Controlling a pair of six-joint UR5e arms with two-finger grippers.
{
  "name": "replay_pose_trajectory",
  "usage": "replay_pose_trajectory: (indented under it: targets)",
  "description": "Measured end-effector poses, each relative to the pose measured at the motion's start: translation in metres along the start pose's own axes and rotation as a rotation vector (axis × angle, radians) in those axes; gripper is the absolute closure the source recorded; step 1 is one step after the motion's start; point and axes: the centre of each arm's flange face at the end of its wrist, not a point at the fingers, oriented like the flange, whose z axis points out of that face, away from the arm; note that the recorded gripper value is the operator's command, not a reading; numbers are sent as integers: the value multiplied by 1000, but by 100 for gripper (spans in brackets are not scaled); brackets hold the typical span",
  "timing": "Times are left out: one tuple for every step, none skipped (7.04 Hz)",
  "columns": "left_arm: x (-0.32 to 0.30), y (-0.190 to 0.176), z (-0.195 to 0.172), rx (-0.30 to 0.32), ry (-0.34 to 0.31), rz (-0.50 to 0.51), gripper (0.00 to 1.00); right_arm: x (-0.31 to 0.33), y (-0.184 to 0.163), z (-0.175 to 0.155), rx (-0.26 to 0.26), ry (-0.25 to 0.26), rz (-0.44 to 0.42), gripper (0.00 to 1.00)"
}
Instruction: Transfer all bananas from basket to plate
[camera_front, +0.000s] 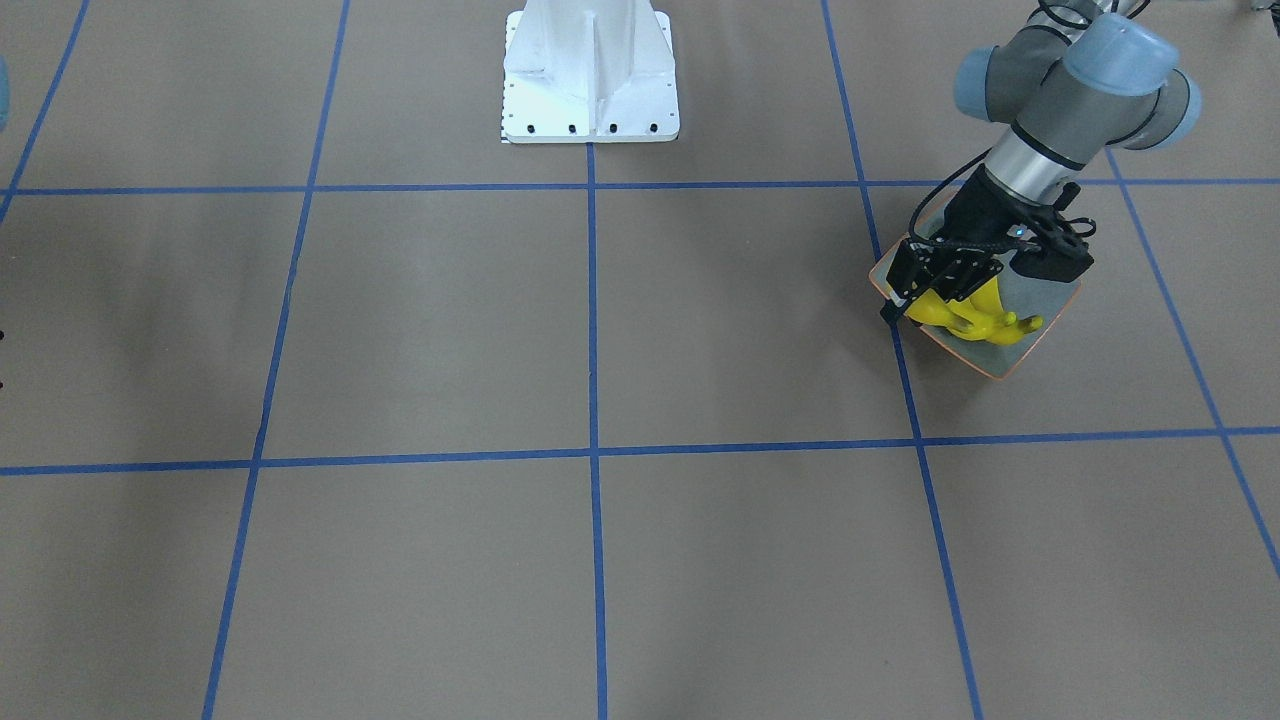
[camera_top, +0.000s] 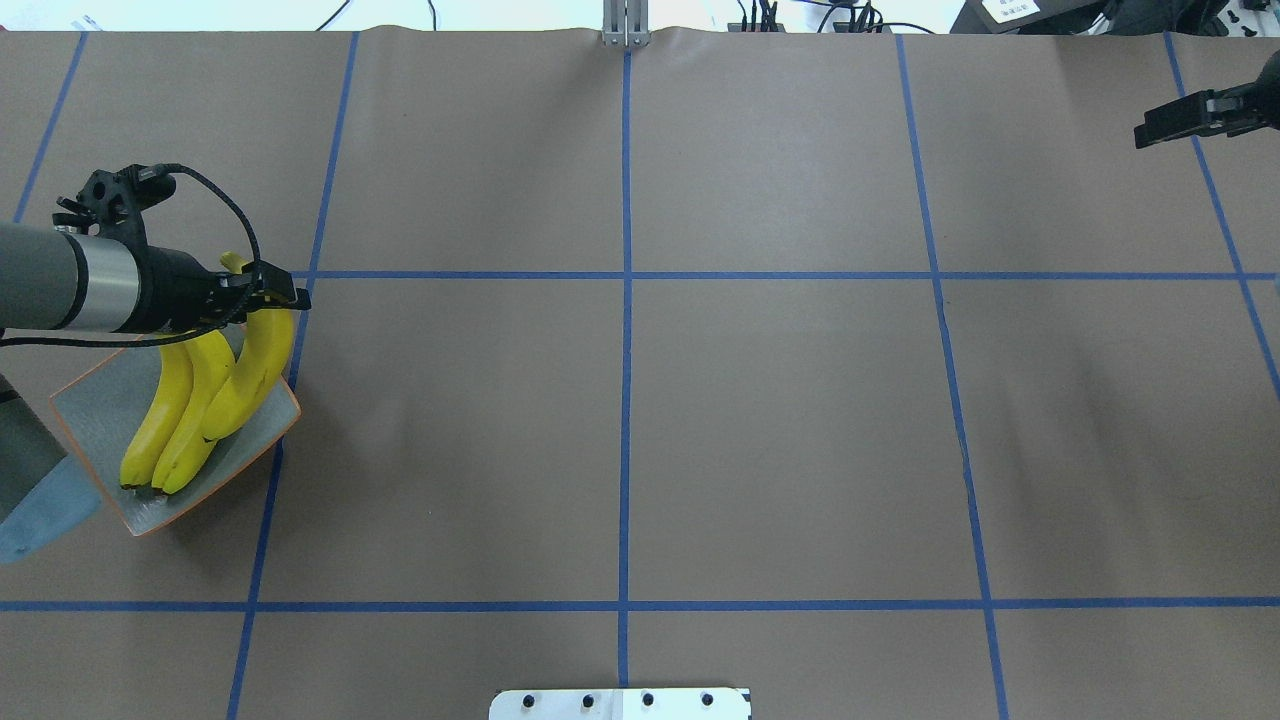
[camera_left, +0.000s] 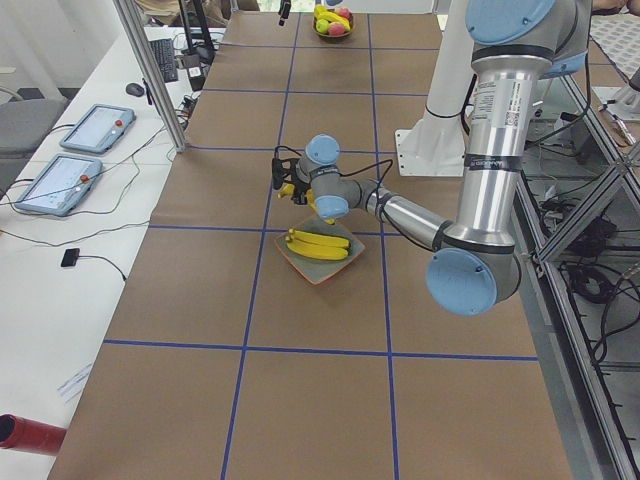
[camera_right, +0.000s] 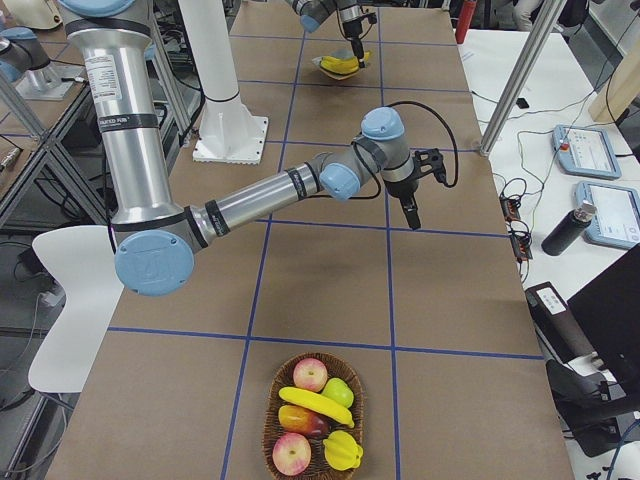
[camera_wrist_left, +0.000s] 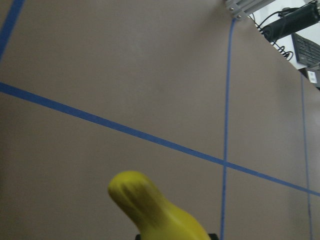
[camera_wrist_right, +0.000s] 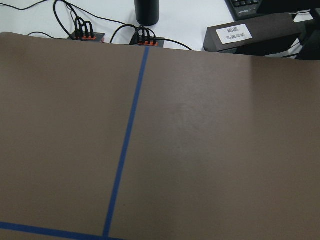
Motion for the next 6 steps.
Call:
replay_pose_trajectory:
  targets:
    - [-13,1,2,7,-57,-3,100,6,1,1,-5,4,-1,0]
    - [-28,5,2,24,-107,-8,94,9,2,3,-8,7,0,0]
    - [-36,12,2,30,-146,-12,50,10,3,4,-10,8,0,0]
    - [-37,17,2,26,-169,-13,19,11,3,4,-11,10,0,0]
    - [-35,24,4,22,-183,-7,0,11,3,4,-12,10,0,0]
    - [-33,31,10,38,-195,8,0,12,3,5,-12,11,0,0]
